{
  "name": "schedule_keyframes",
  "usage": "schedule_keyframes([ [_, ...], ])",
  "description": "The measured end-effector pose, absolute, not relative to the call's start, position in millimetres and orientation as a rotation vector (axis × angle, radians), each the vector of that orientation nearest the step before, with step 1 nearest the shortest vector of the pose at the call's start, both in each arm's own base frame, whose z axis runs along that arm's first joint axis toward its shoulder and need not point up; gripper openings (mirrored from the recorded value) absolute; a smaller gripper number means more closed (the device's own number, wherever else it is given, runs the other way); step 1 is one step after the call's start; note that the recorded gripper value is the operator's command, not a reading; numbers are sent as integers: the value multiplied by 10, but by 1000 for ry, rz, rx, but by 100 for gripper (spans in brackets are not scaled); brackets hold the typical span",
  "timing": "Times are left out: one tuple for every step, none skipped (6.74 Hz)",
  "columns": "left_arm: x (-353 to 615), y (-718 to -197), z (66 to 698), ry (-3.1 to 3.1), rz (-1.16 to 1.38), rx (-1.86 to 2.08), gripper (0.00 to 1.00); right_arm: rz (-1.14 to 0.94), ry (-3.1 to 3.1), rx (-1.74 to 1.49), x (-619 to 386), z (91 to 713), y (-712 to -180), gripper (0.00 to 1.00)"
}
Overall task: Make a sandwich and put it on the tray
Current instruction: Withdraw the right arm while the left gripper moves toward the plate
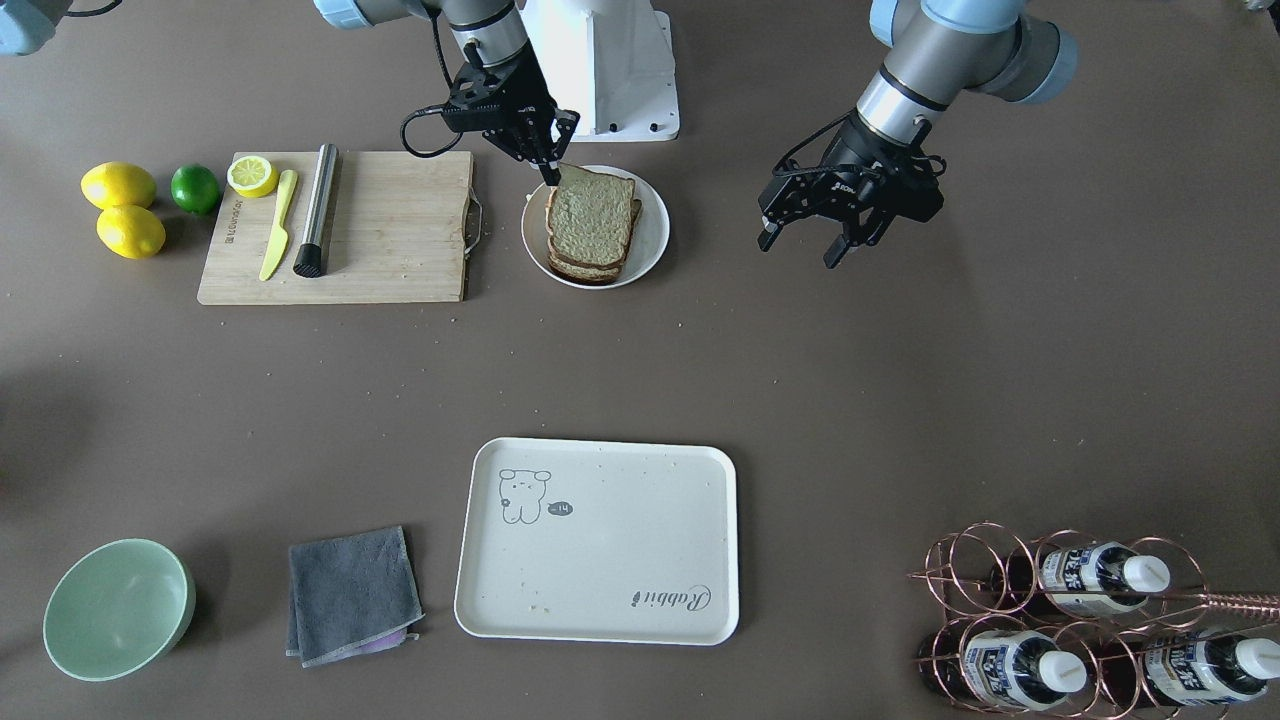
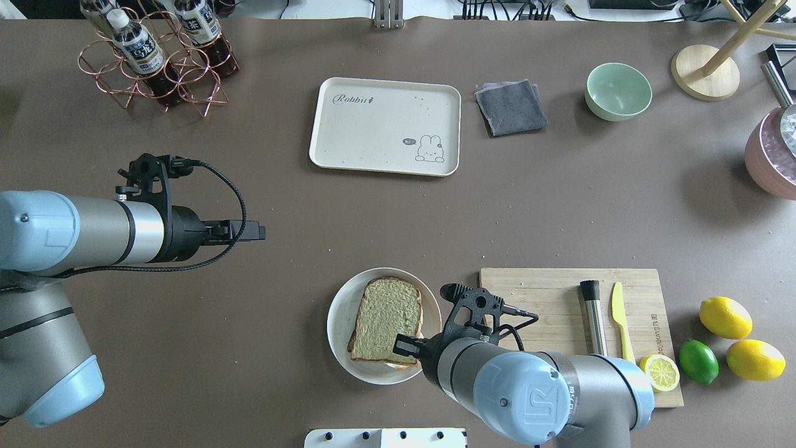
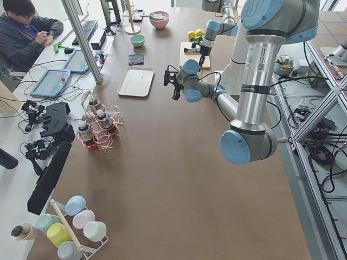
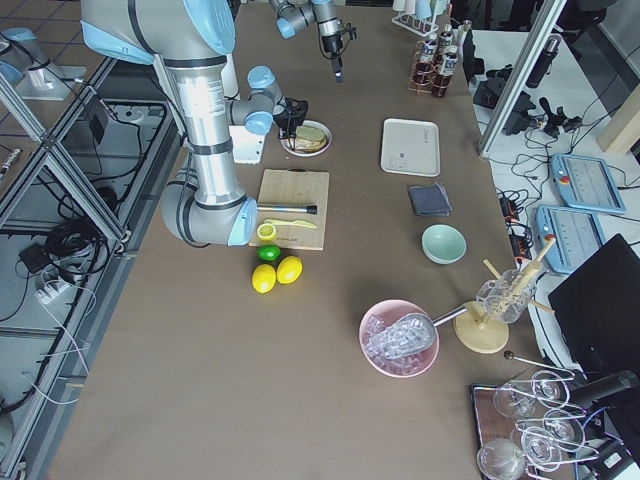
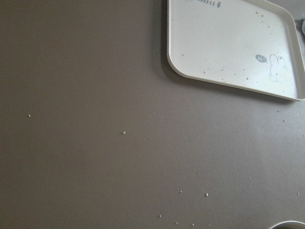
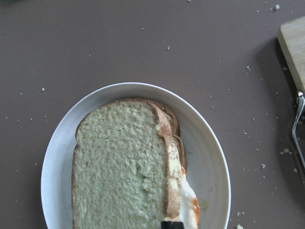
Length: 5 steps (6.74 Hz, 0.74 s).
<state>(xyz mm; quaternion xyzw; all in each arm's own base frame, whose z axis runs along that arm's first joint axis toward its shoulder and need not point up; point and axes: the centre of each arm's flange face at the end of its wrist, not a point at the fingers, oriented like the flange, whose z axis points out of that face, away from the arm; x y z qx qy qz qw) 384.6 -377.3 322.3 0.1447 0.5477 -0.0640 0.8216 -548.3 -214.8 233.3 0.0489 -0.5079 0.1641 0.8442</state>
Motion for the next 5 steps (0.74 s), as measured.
schedule_keyframes([
  [3850,-3773,3233,1164,-137,306,97,350,-1073,102,-5460,2331,-2163,100],
  [3867,-3761,3244,1163,-135,303,97,363,-1074,108,-5368,2317,-2276,100],
  [3902,-3734,3253,1164,-139,290,97,376,-1052,114,-5183,2352,-2575,100],
  [3958,-3690,3233,1172,-152,270,97,367,-1000,115,-4947,2433,-2967,100],
  [4075,-3592,3199,1181,-172,254,97,335,-922,132,-4650,2548,-3416,100],
])
